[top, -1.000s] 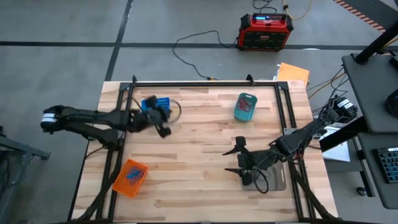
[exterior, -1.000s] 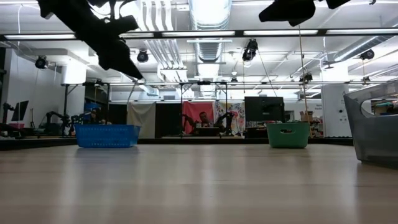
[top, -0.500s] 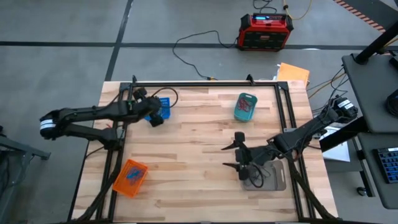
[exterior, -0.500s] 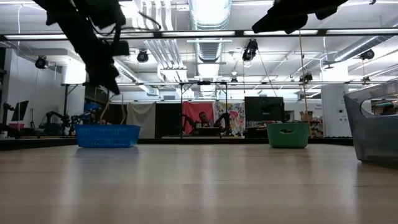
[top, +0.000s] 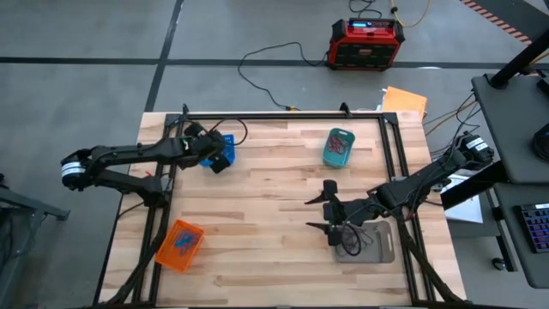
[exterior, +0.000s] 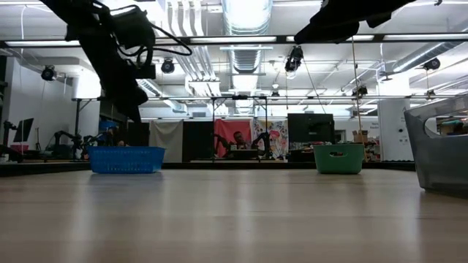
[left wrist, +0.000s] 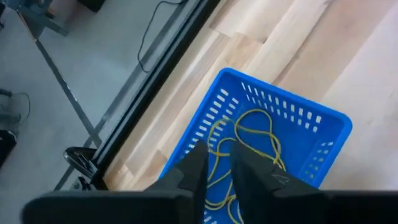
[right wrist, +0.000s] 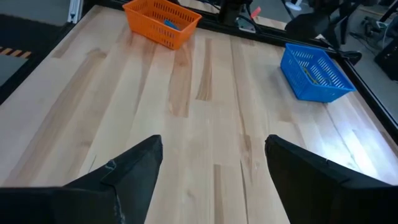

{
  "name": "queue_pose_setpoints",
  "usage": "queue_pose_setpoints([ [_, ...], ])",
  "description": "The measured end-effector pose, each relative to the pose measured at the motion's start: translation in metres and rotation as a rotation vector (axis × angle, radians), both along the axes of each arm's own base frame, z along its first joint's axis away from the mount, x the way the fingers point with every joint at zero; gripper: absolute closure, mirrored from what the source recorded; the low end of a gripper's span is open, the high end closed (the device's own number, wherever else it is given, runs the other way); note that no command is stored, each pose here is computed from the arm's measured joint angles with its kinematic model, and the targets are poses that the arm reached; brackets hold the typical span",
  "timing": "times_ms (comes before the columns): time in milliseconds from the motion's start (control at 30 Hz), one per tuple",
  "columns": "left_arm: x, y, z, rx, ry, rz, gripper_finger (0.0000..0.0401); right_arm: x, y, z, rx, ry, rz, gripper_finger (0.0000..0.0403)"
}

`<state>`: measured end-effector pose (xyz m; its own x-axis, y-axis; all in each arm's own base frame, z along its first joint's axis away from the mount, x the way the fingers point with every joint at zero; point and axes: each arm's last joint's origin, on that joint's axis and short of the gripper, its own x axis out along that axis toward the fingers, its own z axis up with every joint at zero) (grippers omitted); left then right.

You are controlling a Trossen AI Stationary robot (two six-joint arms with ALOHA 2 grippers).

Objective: Sort rubber bands into baskets
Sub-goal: Return to Home Position

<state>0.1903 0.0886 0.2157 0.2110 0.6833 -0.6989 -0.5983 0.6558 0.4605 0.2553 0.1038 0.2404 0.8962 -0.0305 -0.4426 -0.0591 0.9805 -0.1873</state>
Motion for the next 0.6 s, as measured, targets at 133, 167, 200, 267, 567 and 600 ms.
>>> queue_pose_setpoints([
  [133, 0.0, -0.002, 0.0, -0.012, -0.031, 0.012, 0.0313, 0.0, 0.0, -0.001, -0.002, 0.004, -0.001, 0.0124],
  [167, 0.001, -0.004, 0.001, -0.027, -0.052, 0.011, 0.0304, 0.0, 0.0, -0.002, -0.002, 0.005, 0.0, 0.0124],
  [200, 0.002, -0.007, 0.001, -0.049, -0.08, 0.008, 0.0296, -0.001, 0.0, -0.003, -0.003, 0.007, 0.0, 0.0125],
  [267, 0.007, -0.015, 0.002, -0.108, -0.162, -0.016, 0.0283, -0.001, -0.001, -0.005, -0.001, 0.004, 0.0, 0.0127],
  [567, 0.042, -0.112, 0.002, -0.094, -0.689, -0.542, 0.0271, -0.01, -0.005, -0.029, 0.013, -0.162, 0.025, 0.0133],
  [600, 0.041, -0.123, 0.005, -0.071, -0.734, -0.609, 0.0271, -0.011, -0.007, -0.031, 0.013, -0.191, 0.027, 0.0133],
])
